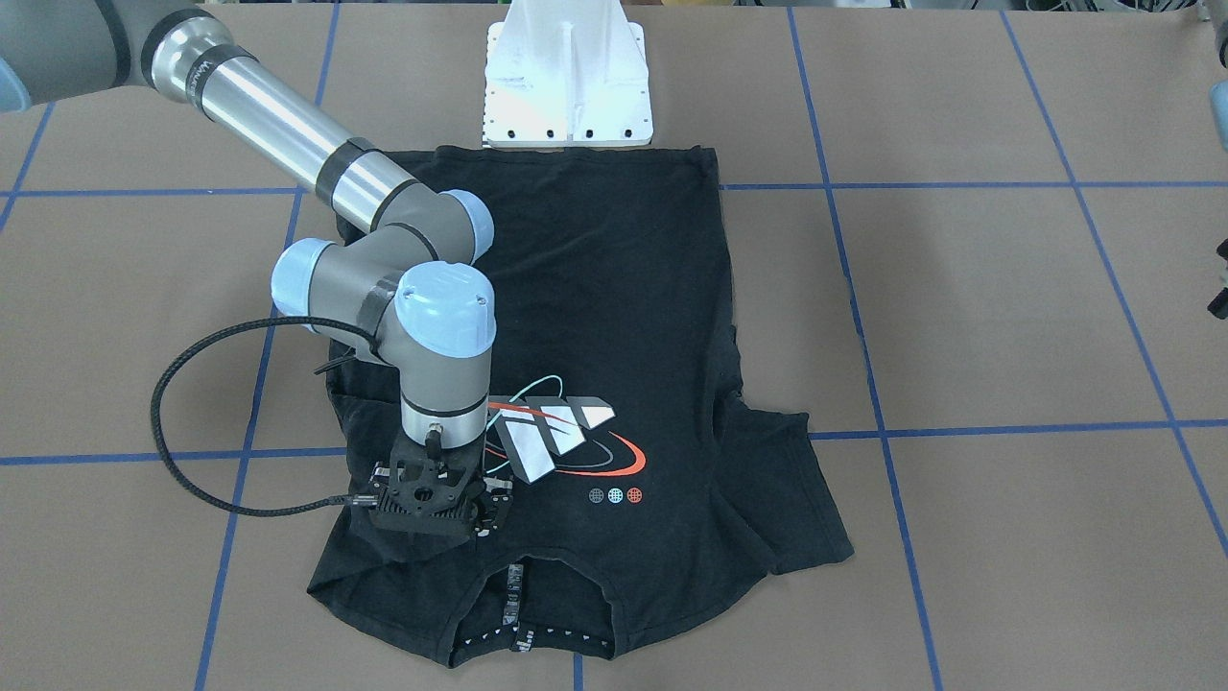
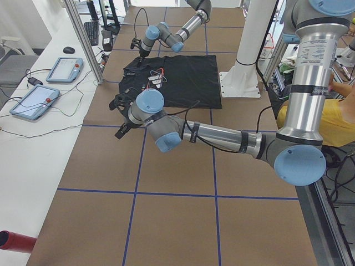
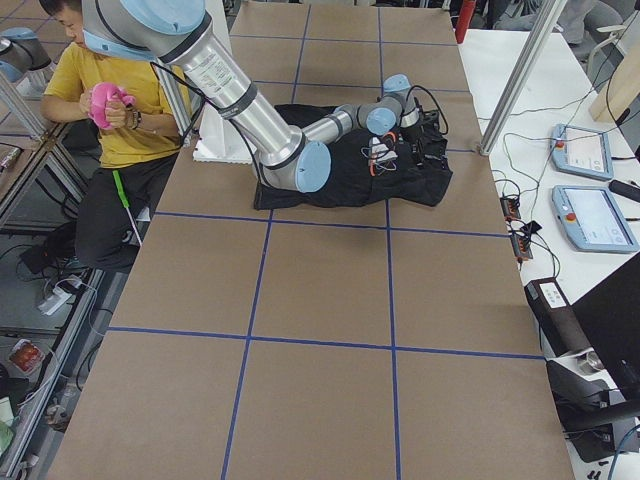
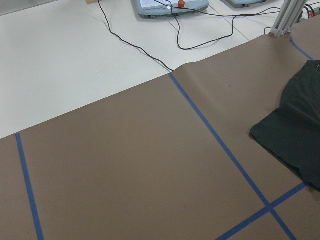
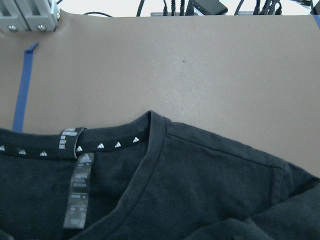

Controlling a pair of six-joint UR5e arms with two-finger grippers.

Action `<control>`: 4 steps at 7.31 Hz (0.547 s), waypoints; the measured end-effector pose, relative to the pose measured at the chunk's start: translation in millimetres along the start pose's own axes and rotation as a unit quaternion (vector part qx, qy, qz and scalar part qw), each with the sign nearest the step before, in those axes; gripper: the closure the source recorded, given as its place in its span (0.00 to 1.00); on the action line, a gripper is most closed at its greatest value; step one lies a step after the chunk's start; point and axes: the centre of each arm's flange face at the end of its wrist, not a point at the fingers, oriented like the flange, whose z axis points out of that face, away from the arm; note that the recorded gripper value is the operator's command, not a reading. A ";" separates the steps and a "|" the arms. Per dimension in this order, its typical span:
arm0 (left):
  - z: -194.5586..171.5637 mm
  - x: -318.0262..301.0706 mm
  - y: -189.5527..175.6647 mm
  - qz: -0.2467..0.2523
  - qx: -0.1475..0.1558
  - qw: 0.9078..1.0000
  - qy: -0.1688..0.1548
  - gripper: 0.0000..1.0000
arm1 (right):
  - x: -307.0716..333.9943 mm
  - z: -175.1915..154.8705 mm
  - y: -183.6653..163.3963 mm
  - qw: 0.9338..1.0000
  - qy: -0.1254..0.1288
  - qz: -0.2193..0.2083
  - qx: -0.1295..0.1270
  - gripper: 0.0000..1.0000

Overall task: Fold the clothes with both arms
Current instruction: 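Grasp the sleeve with the right gripper and fold it toward the collar, then release the sleeve and withdraw the right gripper while the left arm approaches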

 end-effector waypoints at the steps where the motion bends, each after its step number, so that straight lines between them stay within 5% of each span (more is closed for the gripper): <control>1: 15.2 5.8 -23.7 0.008 0.002 1.000 0.007 0.00 | 13.7 -16.8 -26.5 1.000 -0.016 -0.006 -0.022 0.00; 4: 86.3 55.7 -105.3 -0.028 0.012 0.999 0.017 0.00 | 87.7 -78.4 -60.8 0.995 -0.038 -0.066 -0.067 0.00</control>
